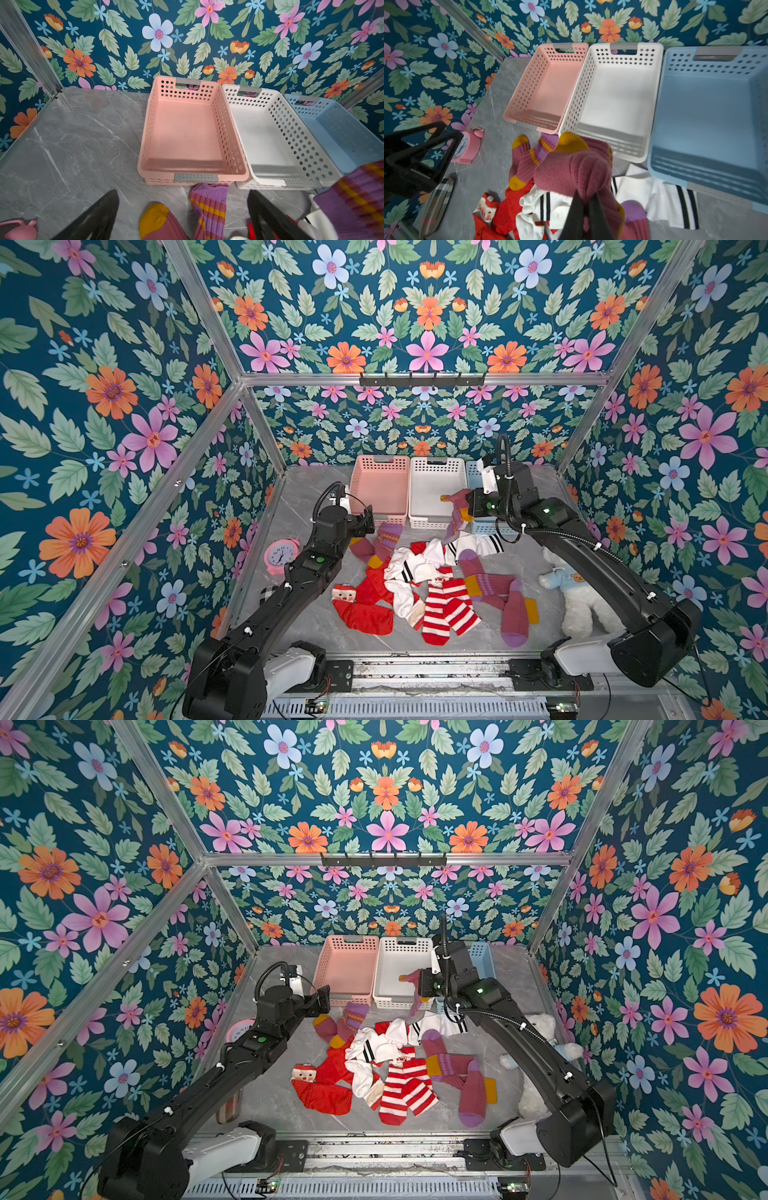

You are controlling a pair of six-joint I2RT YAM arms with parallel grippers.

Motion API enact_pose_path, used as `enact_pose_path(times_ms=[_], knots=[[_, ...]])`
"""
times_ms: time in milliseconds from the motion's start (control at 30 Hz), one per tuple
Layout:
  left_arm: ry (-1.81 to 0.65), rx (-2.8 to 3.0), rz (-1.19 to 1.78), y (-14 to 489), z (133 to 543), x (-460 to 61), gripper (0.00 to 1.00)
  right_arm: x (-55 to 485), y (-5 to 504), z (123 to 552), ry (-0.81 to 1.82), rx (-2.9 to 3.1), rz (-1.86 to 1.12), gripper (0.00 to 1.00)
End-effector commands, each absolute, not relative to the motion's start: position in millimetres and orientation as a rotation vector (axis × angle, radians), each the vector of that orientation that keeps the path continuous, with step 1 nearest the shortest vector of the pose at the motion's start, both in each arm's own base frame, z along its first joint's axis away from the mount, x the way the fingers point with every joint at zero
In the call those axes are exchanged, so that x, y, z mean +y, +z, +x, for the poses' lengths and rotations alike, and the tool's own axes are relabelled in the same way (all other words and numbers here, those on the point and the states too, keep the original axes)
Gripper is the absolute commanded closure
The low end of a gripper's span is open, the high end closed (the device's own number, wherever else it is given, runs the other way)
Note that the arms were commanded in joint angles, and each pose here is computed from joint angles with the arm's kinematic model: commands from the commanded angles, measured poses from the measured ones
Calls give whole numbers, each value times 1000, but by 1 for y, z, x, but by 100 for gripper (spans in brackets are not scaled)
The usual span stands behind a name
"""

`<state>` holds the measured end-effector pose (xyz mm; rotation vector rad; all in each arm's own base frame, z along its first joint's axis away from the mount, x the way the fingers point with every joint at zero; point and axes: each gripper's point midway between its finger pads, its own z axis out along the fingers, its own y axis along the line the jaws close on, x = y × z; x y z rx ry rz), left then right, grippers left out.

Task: Sort the socks into the basket by color
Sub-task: Place the sock in the bin.

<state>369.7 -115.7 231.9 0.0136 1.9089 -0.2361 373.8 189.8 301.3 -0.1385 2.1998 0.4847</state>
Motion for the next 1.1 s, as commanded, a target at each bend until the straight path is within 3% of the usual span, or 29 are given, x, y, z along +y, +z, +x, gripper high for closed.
enact_pose_path(times_ms=[0,333,633,900,1067], knots=[[-259,1877,1,241,370,-117,1,171,315,387,434,2164,-117,100],[-290,1894,3,234,364,-120,1,98,316,451,323,2173,51,100],[-289,1899,1,231,359,-117,1,58,287,517,259,2215,120,100],[-282,1916,7,224,355,-116,1,36,262,541,130,2240,164,100],[-305,1943,34,214,354,-122,1,45,237,538,196,2285,172,100]])
